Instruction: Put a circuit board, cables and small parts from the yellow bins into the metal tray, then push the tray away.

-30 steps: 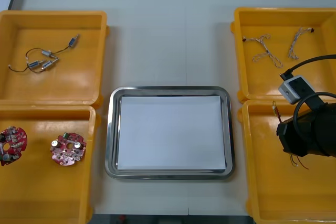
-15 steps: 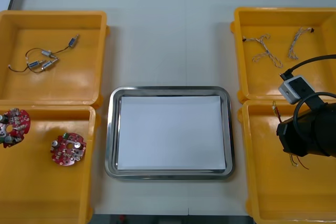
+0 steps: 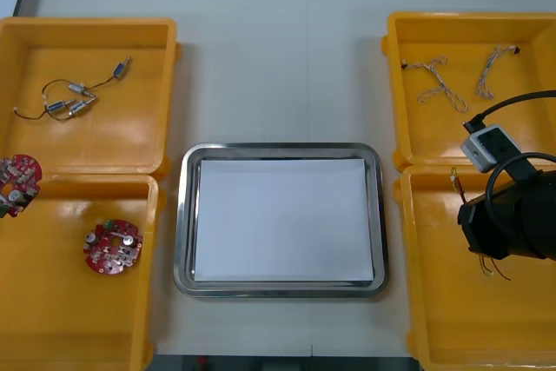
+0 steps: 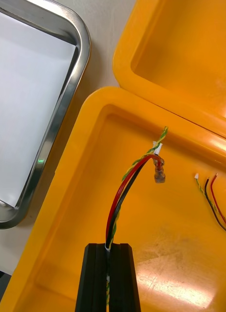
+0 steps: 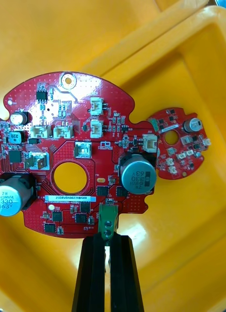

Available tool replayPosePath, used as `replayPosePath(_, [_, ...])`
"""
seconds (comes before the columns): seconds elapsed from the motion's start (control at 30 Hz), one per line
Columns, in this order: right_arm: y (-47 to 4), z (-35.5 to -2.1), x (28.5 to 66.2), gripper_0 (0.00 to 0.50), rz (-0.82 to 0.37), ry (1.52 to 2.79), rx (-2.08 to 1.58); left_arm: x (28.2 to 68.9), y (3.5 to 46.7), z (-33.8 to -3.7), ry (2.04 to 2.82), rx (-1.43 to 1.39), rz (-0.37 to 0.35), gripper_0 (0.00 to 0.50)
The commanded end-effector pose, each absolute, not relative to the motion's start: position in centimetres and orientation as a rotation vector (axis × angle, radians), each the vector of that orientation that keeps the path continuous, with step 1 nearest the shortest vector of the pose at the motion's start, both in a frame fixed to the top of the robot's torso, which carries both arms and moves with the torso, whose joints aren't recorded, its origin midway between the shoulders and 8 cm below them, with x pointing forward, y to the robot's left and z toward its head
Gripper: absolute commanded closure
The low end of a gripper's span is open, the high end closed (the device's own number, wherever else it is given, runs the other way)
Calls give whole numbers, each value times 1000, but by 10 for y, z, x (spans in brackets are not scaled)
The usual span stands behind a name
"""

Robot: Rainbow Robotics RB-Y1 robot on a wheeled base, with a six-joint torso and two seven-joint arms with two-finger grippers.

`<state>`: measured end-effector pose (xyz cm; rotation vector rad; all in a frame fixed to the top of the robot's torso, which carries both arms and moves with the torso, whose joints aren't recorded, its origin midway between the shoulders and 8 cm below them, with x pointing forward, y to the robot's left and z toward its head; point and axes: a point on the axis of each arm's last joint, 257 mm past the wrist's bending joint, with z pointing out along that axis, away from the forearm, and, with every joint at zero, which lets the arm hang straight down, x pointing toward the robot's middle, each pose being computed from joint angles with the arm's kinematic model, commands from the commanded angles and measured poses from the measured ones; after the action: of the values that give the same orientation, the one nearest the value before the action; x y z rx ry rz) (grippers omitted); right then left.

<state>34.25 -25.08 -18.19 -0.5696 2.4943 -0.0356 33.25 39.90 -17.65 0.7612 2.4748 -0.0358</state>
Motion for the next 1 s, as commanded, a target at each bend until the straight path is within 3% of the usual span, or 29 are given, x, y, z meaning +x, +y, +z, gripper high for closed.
replayPosePath(0.03, [-252, -175, 341, 500, -61, 2482, -547, 351, 379, -157, 2443, 682, 12, 500])
replayPosePath(0.27, [-252, -175, 341, 500, -61, 2482, -547, 360, 350, -151, 2461, 529, -46, 500])
replayPosePath(0.53, [-252, -175, 341, 500, -61, 2482, -547, 365, 320, -147, 2454, 404, -13, 500])
replayPosePath(1.0, [-252, -175, 341, 500, -61, 2482, -547, 347, 256, -143, 2478, 334, -76, 500])
